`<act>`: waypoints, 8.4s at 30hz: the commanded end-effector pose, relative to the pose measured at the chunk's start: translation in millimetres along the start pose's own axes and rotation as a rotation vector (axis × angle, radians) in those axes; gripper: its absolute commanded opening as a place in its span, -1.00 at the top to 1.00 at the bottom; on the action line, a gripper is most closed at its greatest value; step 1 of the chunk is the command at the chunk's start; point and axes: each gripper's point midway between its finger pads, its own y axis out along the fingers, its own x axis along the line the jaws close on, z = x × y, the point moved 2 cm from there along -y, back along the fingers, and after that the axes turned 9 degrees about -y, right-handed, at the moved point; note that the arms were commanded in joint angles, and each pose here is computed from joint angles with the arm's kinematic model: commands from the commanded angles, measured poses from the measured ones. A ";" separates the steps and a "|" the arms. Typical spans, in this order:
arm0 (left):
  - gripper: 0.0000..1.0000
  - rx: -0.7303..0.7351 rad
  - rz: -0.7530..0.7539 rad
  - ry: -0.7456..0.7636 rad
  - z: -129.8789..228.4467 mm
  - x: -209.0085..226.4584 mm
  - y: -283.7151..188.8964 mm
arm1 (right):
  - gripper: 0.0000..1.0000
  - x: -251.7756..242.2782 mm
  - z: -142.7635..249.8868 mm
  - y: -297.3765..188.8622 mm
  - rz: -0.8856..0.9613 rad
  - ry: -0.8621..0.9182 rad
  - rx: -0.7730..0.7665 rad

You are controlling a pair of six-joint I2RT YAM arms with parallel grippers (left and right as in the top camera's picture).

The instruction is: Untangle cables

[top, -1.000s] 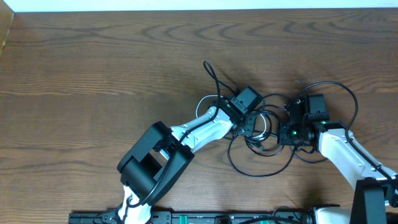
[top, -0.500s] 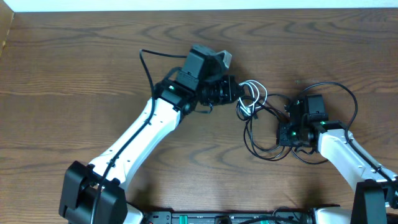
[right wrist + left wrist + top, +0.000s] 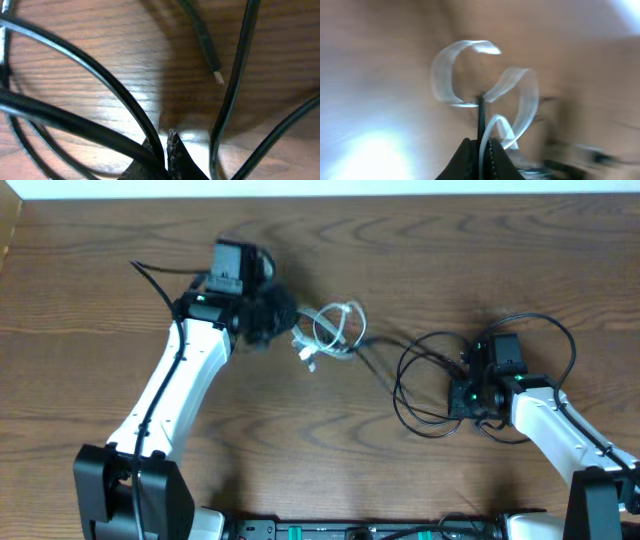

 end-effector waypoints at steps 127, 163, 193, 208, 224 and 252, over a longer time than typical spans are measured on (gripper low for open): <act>-0.93 0.013 0.060 0.857 124.7 -90.9 37.3 | 0.98 -123.0 -110.6 -228.9 0.173 0.395 -0.152; 0.85 -0.368 -0.320 0.233 -36.5 22.9 -20.1 | 0.98 -246.1 -61.4 -280.1 0.719 0.977 -0.290; 0.85 -0.077 -0.330 0.248 27.0 30.0 2.5 | 0.76 50.7 -129.2 -5.3 -0.186 -0.340 0.326; 0.85 -0.076 -0.330 0.256 26.9 30.0 2.5 | 0.50 33.8 -100.5 41.7 -0.104 -0.349 0.346; 0.85 -0.075 -0.331 0.255 27.2 30.2 2.4 | 0.24 61.8 -89.5 39.6 -0.180 -0.353 0.377; 0.85 -0.071 -0.335 0.255 28.0 31.2 2.2 | 0.98 55.8 -65.9 55.0 0.136 -0.326 0.422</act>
